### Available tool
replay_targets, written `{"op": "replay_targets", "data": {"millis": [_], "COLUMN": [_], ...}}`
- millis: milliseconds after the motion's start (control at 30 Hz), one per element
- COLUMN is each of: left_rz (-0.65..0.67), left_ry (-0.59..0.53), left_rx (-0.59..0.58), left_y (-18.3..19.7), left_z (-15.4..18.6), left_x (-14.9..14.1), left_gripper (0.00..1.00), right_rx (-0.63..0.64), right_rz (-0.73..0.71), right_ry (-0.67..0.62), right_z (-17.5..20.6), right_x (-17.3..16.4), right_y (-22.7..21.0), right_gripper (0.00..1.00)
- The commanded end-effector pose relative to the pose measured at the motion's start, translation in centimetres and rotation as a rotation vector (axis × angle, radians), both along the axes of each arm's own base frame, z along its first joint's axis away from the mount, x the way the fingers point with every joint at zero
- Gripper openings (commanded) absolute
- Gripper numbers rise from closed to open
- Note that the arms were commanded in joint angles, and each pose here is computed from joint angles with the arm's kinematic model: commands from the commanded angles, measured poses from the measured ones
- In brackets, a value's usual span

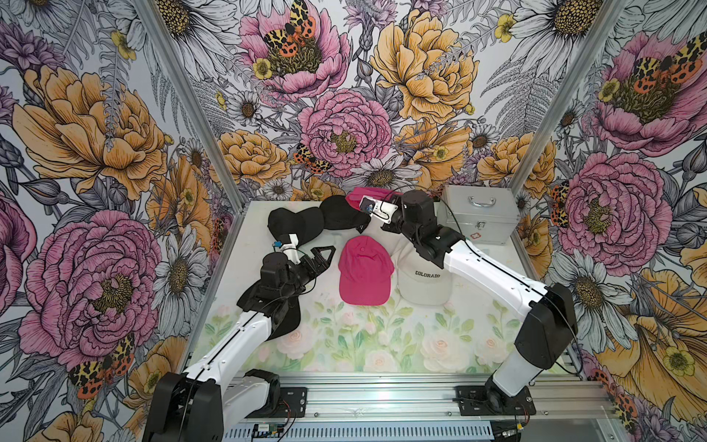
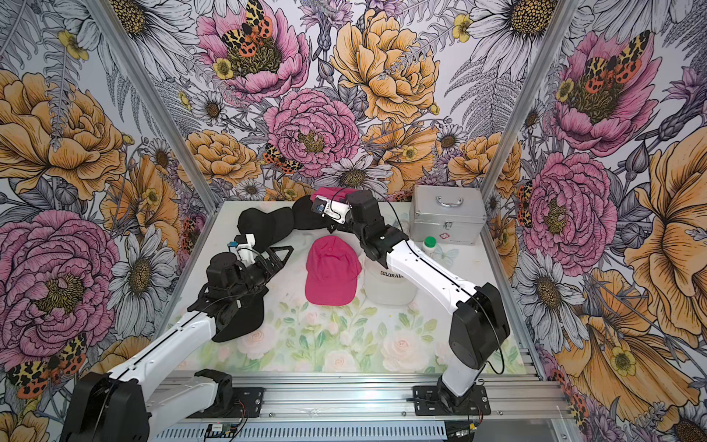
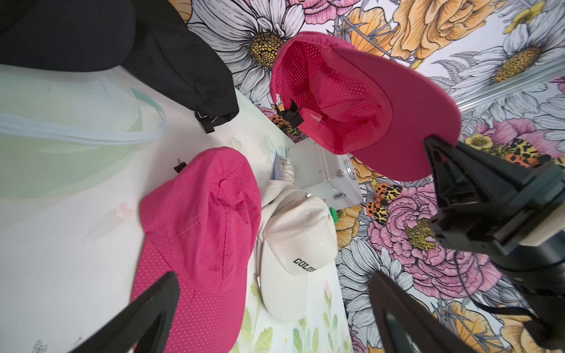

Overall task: Stack the baseball caps by color
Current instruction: Move the baseball cap to the center of the board.

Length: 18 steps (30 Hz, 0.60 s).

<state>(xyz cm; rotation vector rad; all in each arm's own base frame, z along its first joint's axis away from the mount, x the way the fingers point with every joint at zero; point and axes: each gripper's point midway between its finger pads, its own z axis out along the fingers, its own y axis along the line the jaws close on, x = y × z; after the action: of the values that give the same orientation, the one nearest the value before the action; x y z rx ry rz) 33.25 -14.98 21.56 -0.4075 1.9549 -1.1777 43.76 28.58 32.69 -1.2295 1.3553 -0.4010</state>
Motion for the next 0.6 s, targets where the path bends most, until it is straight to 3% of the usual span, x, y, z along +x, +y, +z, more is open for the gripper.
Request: {"op": "replay_targets", "data": {"millis": [0,167,567], "left_rz": [-0.104,-0.239,-0.390], "left_ry": [-0.082,-0.163,-0.203], "left_rx": [-0.147,-0.266,-0.401], "left_y": [-1.9,-5.4,-11.0], "left_z": [4.9,9.6,12.4], "left_x": [-1.1,-2.7,-3.6], "left_gripper": [0.99,0.99,0.98], "right_rx": [0.033,0.082,-0.039], "right_rz": [0.064,0.086,0.036], "right_ry": [-0.206,-0.281,-0.601], "right_z": [3.0,2.1,1.3], "right_x": [-1.8,-4.7,-8.0], "right_y": [0.5,-0.3,0.7], "right_gripper": [0.00,0.00,0.00]}}
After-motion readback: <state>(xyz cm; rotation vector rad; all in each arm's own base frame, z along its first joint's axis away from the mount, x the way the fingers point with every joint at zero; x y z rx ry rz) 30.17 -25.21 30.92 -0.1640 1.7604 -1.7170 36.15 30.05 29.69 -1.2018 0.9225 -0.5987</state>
